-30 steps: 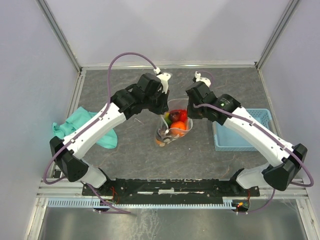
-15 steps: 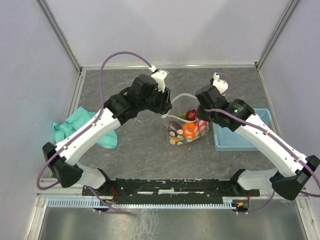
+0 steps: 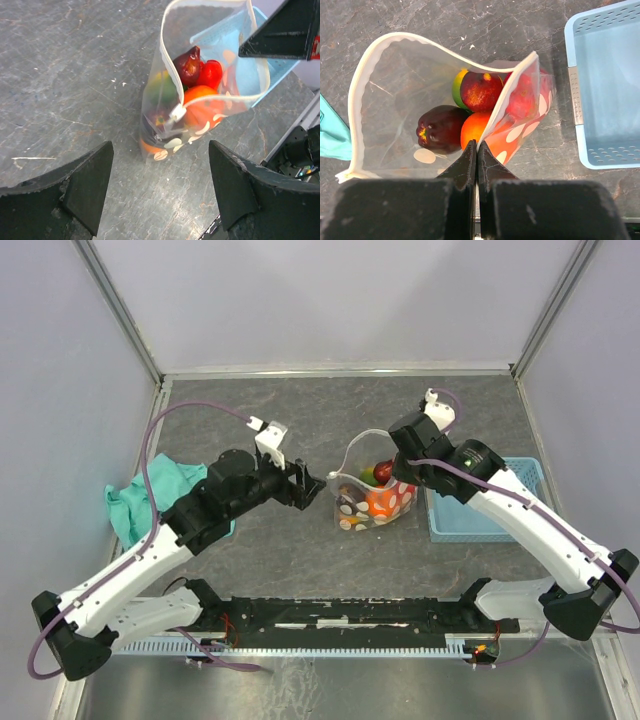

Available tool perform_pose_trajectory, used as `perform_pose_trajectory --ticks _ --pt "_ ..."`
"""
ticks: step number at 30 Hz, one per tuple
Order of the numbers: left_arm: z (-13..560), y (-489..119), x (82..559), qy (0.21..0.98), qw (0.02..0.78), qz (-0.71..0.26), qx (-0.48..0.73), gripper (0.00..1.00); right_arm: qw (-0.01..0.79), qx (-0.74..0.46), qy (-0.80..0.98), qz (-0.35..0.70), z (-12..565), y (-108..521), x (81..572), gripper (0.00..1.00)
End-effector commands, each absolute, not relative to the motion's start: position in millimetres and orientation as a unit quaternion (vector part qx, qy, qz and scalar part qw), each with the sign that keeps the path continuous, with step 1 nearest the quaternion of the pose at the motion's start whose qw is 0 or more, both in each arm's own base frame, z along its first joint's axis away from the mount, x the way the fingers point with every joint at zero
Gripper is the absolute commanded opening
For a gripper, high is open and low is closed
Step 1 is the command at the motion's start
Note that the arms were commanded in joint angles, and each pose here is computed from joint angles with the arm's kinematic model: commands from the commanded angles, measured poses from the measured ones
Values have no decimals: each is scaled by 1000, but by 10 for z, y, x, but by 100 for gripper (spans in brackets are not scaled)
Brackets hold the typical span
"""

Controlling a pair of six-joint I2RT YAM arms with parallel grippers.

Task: Place the food in the zip-top bag and seal the zipper
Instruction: Zip the zipper food storage bag at the center of the board.

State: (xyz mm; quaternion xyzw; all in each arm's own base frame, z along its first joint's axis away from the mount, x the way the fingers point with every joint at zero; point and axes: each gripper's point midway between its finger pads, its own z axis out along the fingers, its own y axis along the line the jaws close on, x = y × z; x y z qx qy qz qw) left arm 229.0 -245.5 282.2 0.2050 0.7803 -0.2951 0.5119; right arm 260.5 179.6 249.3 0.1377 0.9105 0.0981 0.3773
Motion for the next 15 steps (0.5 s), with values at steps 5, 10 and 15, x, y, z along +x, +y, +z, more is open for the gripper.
perform_pose_trajectory --ticks 5,10,15 --pt "2783 -2669 2277 693 579 -367 222 83 396 153 898 117 2612 1799 2632 2" --pt "2645 -2725 2342 677 596 -369 224 82 395 153 898 122 2600 1809 2623 1" --pt "2560 -2760 2357 640 627 -383 226 81 393 151 898 125 2585 1809 2605 2"
